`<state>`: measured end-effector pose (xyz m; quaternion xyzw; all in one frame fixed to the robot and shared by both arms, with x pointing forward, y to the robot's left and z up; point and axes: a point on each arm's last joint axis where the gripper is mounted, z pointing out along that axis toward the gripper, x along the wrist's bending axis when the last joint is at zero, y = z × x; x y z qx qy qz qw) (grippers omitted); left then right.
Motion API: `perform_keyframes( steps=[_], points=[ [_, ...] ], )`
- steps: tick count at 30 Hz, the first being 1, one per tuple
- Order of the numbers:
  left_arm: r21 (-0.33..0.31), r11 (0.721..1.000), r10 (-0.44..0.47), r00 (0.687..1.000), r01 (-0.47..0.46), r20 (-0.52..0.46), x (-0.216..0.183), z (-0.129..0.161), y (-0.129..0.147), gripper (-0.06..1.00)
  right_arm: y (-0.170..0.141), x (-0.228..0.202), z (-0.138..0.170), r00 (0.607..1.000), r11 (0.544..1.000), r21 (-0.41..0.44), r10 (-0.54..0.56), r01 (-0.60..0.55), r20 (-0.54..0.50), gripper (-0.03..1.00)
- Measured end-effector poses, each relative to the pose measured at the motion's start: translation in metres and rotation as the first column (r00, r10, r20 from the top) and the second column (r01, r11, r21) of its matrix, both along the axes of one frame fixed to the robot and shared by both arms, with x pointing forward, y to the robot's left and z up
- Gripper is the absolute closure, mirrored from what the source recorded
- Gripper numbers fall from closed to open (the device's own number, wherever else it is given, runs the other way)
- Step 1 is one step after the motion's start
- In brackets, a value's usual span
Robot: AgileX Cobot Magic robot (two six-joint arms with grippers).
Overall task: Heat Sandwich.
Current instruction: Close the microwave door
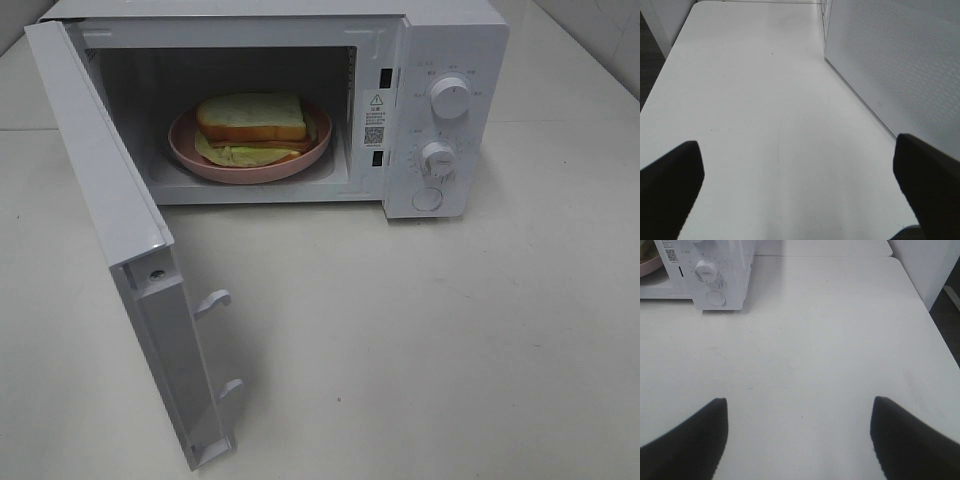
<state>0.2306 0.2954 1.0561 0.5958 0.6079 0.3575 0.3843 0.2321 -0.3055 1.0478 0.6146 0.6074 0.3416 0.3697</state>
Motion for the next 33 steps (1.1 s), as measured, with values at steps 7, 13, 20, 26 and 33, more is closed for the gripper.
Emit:
perform_keyframes(
  steps=[7, 13, 20, 26, 33],
  points=[
    [0.000, 1.000, 0.000, 1.000, 0.000, 0.000, 0.0000, 0.0000, 0.0000, -0.03, 0.0000, 0.0000, 0.0000, 1.000, 1.000, 0.000, 0.000, 0.000, 0.000, 0.21],
    [0.000, 1.000, 0.000, 1.000, 0.000, 0.000, 0.0000, 0.0000, 0.0000, -0.03, 0.0000, 0.0000, 0.0000, 1.000, 1.000, 0.000, 0.000, 0.000, 0.000, 0.21],
    [0.000, 1.000, 0.000, 1.000, 0.000, 0.000, 0.0000, 0.0000, 0.0000, -0.03, 0.0000, 0.0000, 0.0000, 1.000, 1.000, 0.000, 0.000, 0.000, 0.000, 0.21],
    [0.000, 1.000, 0.000, 1.000, 0.000, 0.000, 0.0000, 0.0000, 0.0000, -0.03, 0.0000, 0.0000, 0.0000, 1.000, 1.000, 0.000, 0.000, 0.000, 0.000, 0.21],
    [0.000, 1.000, 0.000, 1.000, 0.000, 0.000, 0.0000, 0.0000, 0.0000, -0.03, 0.0000, 0.0000, 0.0000, 1.000, 1.000, 0.000, 0.000, 0.000, 0.000, 0.21]
  ],
)
